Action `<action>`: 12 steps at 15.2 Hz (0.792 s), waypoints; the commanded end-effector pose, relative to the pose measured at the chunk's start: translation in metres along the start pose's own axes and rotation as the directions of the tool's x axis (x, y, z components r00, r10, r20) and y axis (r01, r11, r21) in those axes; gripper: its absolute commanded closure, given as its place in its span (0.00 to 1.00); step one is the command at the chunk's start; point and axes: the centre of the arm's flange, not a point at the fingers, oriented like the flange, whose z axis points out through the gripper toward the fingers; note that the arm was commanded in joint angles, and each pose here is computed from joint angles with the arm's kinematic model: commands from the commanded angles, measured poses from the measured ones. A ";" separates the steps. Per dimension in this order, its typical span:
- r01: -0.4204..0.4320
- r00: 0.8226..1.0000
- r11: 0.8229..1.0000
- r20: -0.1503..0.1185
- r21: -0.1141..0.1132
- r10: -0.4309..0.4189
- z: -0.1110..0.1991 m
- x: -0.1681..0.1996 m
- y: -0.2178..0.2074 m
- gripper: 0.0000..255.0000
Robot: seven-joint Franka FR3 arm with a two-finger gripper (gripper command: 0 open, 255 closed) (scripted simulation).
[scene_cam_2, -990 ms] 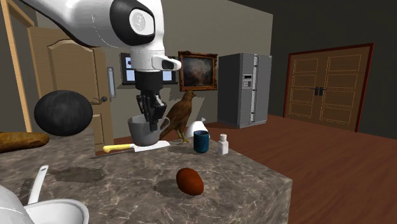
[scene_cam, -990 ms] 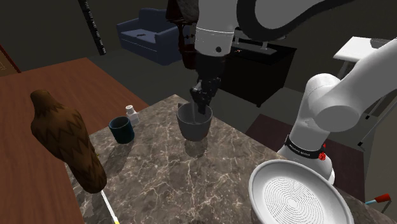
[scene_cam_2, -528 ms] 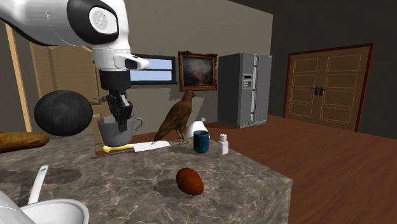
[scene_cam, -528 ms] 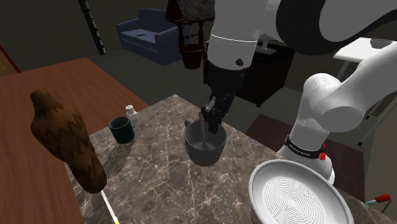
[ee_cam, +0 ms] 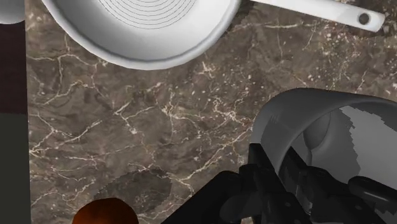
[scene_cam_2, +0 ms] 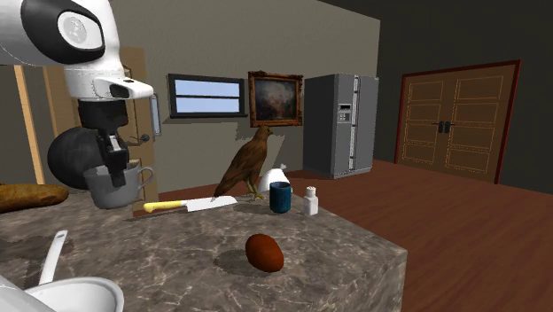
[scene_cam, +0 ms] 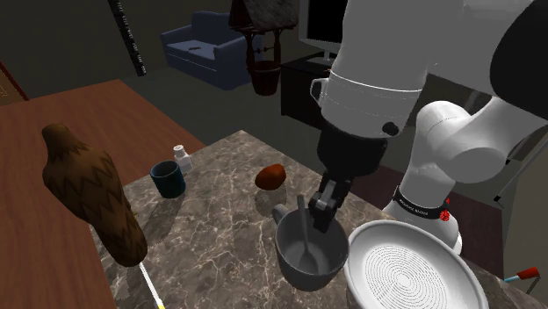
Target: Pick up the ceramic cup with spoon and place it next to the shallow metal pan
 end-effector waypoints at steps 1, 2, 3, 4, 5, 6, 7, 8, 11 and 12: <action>-0.001 1.000 1.000 0.000 0.000 0.001 -0.004 -0.023 -0.018 1.00; -0.001 1.000 1.000 0.000 0.000 0.001 -0.004 -0.033 -0.026 1.00; -0.001 1.000 1.000 0.000 0.000 0.001 -0.003 -0.044 -0.034 1.00; -0.001 1.000 1.000 0.000 0.000 0.001 -0.003 -0.054 -0.042 1.00; -0.001 1.000 1.000 0.000 0.000 0.001 -0.003 -0.065 -0.050 1.00; -0.001 1.000 1.000 0.000 0.000 0.001 -0.003 -0.075 -0.058 1.00; -0.001 1.000 1.000 0.000 0.000 0.001 -0.002 -0.085 -0.066 1.00; -0.001 1.000 1.000 0.000 0.000 0.001 -0.002 -0.096 -0.074 1.00; -0.001 1.000 1.000 0.000 0.000 0.001 -0.001 -0.127 -0.098 1.00; -0.001 1.000 1.000 0.000 0.000 0.001 -0.001 -0.138 -0.106 1.00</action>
